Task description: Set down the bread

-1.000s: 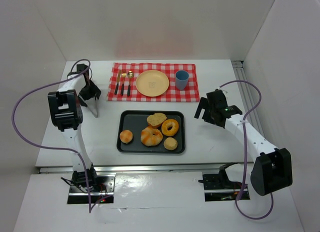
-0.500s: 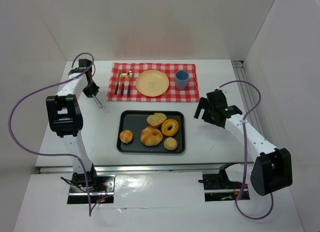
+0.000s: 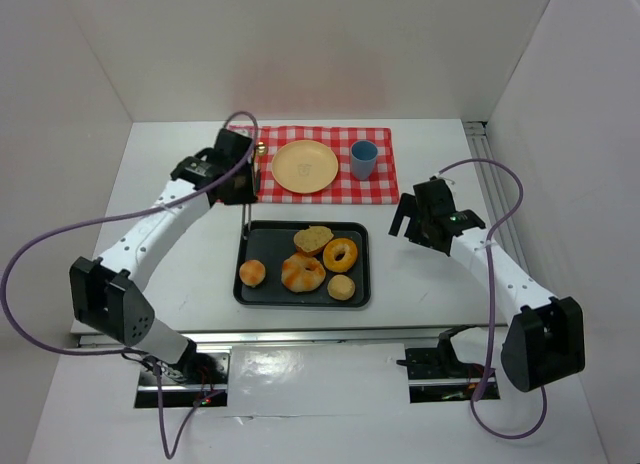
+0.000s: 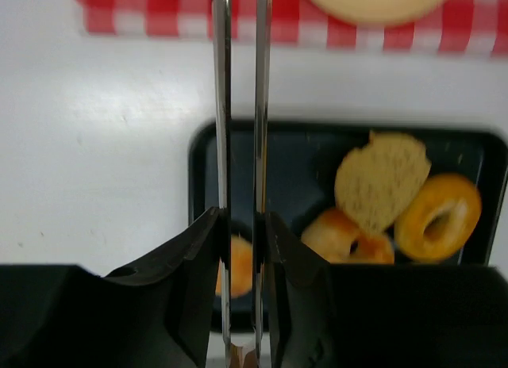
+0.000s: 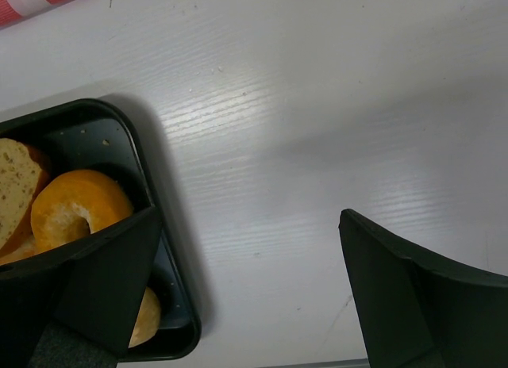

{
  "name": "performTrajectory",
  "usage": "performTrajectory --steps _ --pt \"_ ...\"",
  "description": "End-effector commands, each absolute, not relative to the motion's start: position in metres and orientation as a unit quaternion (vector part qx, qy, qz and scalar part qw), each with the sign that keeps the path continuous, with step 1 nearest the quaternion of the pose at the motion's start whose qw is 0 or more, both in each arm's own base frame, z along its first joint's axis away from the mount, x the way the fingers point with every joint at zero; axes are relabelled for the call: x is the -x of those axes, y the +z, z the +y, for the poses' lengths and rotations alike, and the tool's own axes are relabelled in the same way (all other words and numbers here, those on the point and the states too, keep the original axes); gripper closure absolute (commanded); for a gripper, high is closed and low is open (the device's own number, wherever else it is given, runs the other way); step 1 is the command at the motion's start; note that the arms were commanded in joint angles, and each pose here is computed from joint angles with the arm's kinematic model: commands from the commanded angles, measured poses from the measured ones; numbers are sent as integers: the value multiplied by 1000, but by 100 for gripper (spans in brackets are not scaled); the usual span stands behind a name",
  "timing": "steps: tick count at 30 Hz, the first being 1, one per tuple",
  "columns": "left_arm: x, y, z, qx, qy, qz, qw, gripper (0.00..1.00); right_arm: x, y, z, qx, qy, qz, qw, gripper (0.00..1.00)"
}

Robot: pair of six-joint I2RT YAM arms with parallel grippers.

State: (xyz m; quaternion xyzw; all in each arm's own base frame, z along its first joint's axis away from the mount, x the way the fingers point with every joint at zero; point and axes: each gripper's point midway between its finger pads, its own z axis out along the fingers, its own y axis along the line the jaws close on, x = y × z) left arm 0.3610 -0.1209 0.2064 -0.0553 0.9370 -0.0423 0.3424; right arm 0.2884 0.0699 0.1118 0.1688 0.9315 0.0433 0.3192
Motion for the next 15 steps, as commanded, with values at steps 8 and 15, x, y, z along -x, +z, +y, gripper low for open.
performTrajectory --steps 8,15 --pt "-263 213 -160 -27 -114 956 270 36 -300 138 68 -168 42 917 359 0" --pt "-249 197 -176 -7 -151 962 229 36 -299 143 70 -166 51 915 365 0"
